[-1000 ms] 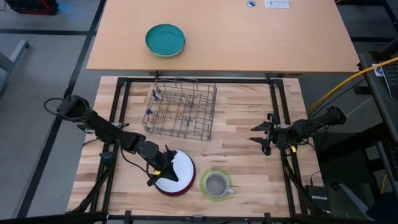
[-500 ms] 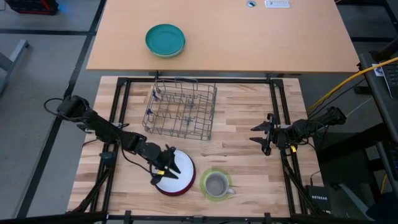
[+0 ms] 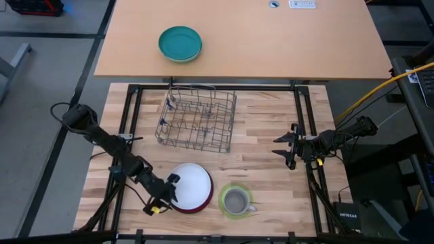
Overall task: Sort dishes
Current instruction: Put the white plate in the dish rack
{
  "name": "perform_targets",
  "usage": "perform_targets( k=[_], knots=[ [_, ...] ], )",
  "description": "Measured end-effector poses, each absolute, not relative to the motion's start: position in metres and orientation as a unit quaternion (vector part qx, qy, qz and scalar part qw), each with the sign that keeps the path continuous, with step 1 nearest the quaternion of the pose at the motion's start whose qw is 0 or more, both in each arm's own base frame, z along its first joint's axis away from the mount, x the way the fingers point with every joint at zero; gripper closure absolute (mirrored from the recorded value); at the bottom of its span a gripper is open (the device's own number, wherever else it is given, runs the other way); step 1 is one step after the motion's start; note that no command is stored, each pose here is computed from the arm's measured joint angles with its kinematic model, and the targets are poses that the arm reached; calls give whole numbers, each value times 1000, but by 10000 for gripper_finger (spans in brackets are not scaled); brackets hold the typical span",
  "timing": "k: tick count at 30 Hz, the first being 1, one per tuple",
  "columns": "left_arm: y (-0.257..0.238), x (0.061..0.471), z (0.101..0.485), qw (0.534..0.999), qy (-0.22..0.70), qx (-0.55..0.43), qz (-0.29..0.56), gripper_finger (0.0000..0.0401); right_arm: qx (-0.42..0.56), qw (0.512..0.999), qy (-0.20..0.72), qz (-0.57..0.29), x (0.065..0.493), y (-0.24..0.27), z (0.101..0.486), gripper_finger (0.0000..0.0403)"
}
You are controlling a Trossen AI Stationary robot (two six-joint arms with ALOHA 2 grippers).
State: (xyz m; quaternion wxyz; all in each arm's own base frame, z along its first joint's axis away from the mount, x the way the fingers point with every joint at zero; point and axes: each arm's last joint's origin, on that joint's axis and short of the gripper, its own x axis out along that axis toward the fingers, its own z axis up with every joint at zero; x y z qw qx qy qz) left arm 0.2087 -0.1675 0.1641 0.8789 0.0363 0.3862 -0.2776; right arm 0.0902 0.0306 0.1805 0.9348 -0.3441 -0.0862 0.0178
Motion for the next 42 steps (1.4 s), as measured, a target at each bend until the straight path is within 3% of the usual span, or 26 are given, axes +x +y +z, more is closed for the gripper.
perform_targets(
  k=[11,28,42],
  knots=[
    [-166,201,158,868,400,129,-265,249,-344,935,-86,18,90,31,181,205],
    [-164,198,155,853,414,162,-272,252,-344,935,-86,18,90,31,181,205],
    [-164,198,155,855,413,157,-273,374,-344,935,-86,18,90,31,180,205]
  ],
)
